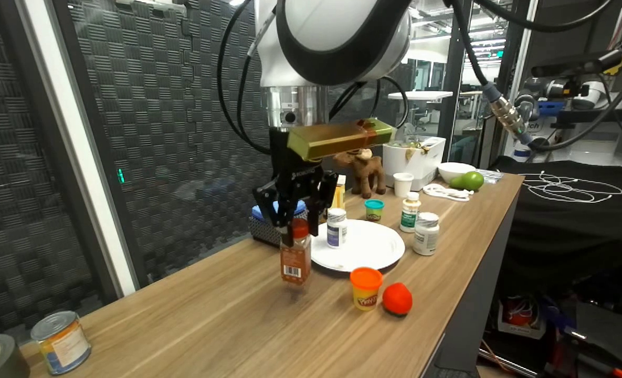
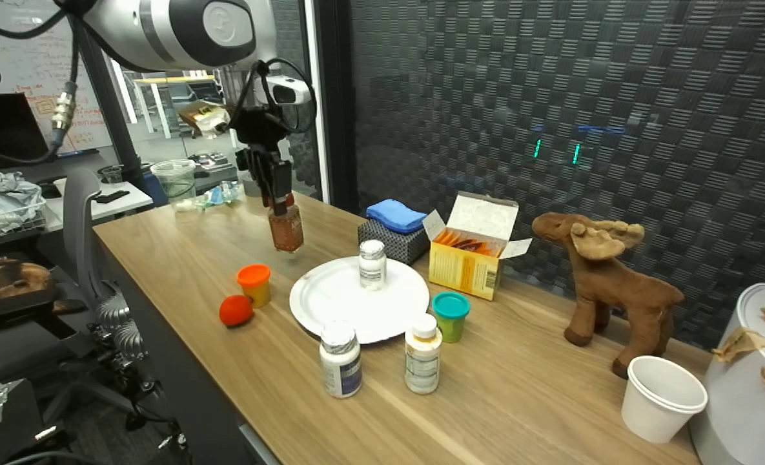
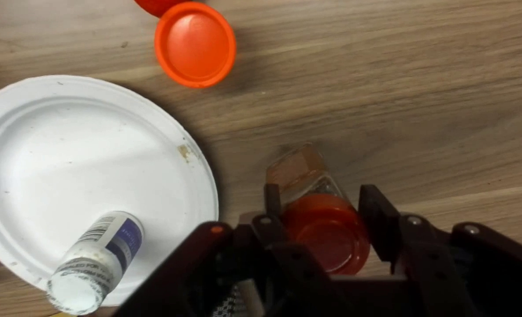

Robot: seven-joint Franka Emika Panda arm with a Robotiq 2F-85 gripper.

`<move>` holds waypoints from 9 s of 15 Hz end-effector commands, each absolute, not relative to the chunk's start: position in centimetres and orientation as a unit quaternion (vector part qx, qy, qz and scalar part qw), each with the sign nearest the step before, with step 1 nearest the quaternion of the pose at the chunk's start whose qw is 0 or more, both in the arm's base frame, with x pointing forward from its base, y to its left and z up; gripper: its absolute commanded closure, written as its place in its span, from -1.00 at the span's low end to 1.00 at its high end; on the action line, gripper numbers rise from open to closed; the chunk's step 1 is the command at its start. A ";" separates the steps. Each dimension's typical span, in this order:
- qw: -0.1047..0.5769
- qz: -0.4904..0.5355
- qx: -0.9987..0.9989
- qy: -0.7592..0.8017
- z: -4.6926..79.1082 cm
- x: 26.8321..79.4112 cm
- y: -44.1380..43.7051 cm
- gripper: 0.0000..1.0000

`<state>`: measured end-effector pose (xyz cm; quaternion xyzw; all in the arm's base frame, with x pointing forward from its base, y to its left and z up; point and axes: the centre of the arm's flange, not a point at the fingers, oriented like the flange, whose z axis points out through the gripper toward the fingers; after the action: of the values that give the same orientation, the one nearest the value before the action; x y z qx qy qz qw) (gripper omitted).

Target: Put the bottles on the tray

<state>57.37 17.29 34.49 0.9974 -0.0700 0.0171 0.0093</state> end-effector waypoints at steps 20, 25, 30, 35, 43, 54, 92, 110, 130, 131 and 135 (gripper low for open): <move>0.040 -0.002 0.961 -0.272 32.1 58.8 5.8 0.53; 0.035 0.010 0.958 -0.284 32.3 60.0 5.4 0.53; 0.023 0.017 0.957 -0.287 32.4 61.4 5.4 0.53; 0.011 0.016 0.957 -0.289 32.2 62.7 5.8 0.53; 0.008 0.011 0.962 -0.272 33.5 60.8 6.8 -0.93; 0.017 -0.040 0.996 -0.079 31.8 51.1 11.1 -1.00; 0.017 -0.059 0.998 0.024 28.5 51.9 11.8 0.43; 0.014 -0.018 0.995 -0.101 29.6 56.6 5.9 0.43; 0.015 -0.004 0.992 -0.122 31.3 57.0 6.3 -0.98; 0.018 0.000 0.992 -0.125 32.1 56.3 6.3 -1.00; 0.020 0.016 0.989 -0.148 34.7 53.8 5.5 -1.00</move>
<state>56.89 5.99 31.89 0.9915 -0.1295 -0.0009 0.0129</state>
